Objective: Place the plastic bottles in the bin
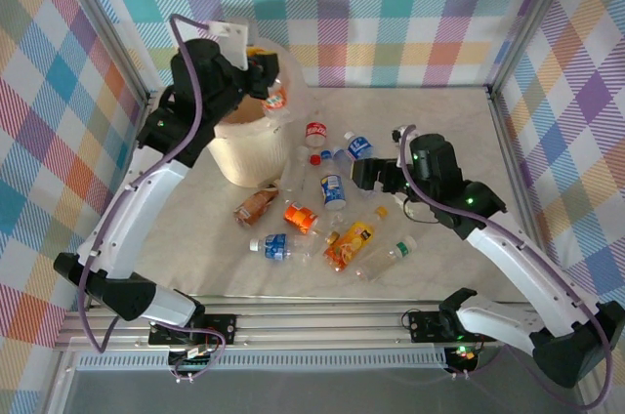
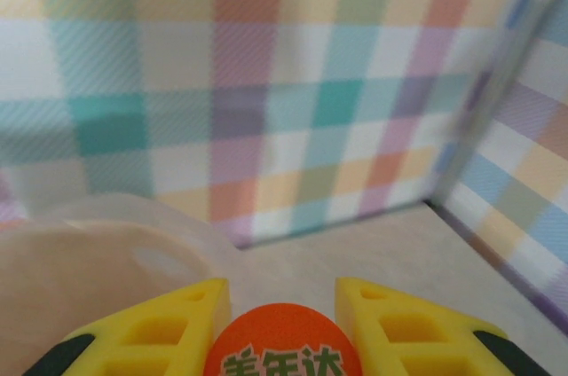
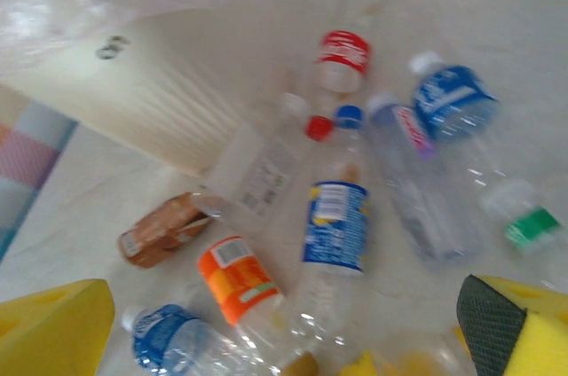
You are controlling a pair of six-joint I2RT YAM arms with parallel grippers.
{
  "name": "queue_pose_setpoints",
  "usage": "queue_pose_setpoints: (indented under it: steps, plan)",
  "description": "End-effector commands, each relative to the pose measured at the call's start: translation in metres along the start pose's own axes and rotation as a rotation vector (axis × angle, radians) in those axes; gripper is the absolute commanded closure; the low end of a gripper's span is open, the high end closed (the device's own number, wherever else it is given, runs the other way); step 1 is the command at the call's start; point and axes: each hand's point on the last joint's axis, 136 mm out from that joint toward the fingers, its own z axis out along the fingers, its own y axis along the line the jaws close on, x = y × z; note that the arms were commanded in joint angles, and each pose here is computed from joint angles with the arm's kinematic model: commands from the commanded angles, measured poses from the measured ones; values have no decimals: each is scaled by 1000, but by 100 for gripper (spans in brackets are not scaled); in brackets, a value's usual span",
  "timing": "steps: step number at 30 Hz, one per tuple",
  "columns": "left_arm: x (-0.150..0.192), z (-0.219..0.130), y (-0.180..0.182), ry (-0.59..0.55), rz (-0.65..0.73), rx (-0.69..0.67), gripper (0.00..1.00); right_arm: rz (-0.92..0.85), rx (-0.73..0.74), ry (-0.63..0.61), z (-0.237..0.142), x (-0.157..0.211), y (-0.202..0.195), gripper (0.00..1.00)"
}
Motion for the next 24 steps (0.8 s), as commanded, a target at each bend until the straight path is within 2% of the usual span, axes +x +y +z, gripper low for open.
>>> queue_pose_setpoints:
  steps: [1, 6, 10, 14, 16, 24]
  plan:
    - [-18, 9, 38, -50, 83, -143, 85, 88, 221, 35, -8, 17, -41, 0]
    - [-18, 36, 86, -54, 93, -238, 85, 179, 345, 89, -13, 36, -63, 0]
    - [0, 63, 116, -26, 71, -261, 86, 259, 415, 135, -16, 53, -76, 0]
    - [35, 88, 129, 51, 68, -256, 86, 342, 498, 199, -21, 76, -90, 0]
    - [46, 99, 133, 48, 71, -255, 86, 373, 528, 239, -22, 89, -95, 0]
    - [101, 117, 150, 124, 28, -277, 86, 496, 570, 364, -21, 140, -105, 0]
